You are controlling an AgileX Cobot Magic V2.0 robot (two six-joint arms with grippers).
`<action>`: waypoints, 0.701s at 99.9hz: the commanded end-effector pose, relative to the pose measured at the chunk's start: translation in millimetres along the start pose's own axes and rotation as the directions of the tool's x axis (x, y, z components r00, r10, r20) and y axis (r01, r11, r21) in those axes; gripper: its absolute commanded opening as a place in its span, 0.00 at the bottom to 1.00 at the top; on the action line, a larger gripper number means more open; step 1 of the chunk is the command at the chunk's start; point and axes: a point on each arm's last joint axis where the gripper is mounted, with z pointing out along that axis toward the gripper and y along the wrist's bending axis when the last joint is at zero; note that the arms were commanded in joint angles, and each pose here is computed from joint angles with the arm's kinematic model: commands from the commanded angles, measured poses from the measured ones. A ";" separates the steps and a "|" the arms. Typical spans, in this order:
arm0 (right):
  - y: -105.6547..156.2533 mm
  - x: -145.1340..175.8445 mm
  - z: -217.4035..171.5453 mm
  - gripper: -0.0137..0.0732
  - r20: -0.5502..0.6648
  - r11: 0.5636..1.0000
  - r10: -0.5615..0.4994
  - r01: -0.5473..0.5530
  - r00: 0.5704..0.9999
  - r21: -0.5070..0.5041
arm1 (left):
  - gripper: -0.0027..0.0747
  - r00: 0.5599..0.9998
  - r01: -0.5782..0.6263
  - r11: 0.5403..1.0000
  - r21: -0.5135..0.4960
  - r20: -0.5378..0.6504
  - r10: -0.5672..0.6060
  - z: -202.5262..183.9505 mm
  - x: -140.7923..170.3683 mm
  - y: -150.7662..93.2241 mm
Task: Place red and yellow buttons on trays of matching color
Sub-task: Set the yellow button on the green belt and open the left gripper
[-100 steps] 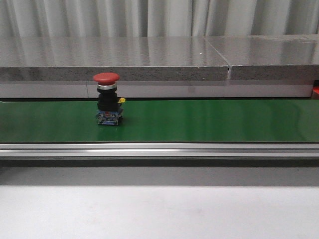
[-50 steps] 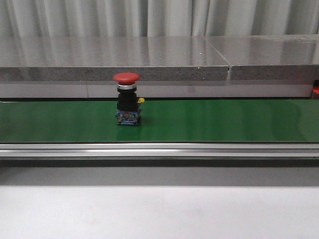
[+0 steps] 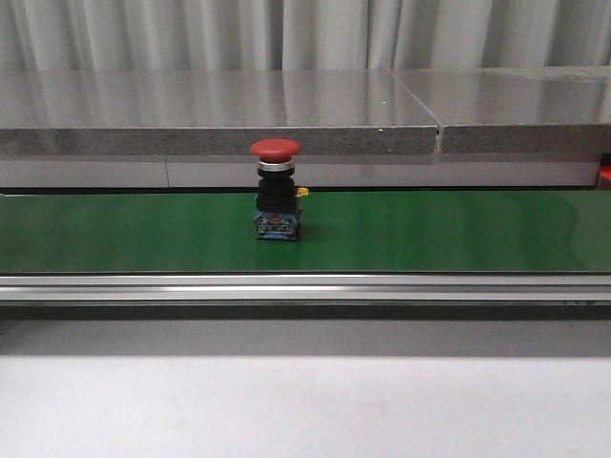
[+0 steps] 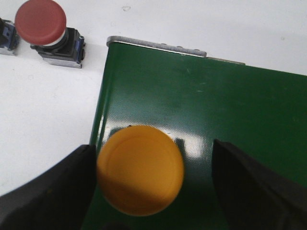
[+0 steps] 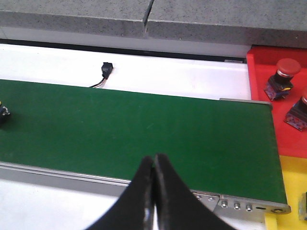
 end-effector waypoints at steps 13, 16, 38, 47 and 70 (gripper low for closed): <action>-0.6 -11.9 -3.7 0.08 0.079 1.000 0.001 -0.002 0.997 0.014 | 0.69 0.994 -0.001 1.000 0.018 0.110 -0.001 -16.1 -13.8 -4.5; -0.6 -11.9 -3.7 0.08 0.079 1.000 0.001 -0.002 0.997 0.014 | 0.69 0.993 -0.001 1.000 0.018 0.115 -0.001 -16.5 -14.6 -4.6; -0.6 -11.9 -3.7 0.08 0.079 1.000 0.001 -0.002 0.997 0.014 | 0.70 0.987 0.010 0.999 0.037 0.158 -0.016 -24.2 -25.3 -7.6; -0.6 -11.9 -3.7 0.08 0.079 1.000 0.001 -0.002 0.997 0.014 | 0.70 0.985 0.002 0.999 0.047 0.174 -0.010 -29.3 -30.8 -11.8; -0.6 -11.9 -3.7 0.08 0.079 1.000 0.001 -0.002 0.997 0.014 | 0.69 0.969 -0.058 0.994 0.088 0.246 0.035 -48.4 -47.5 -35.5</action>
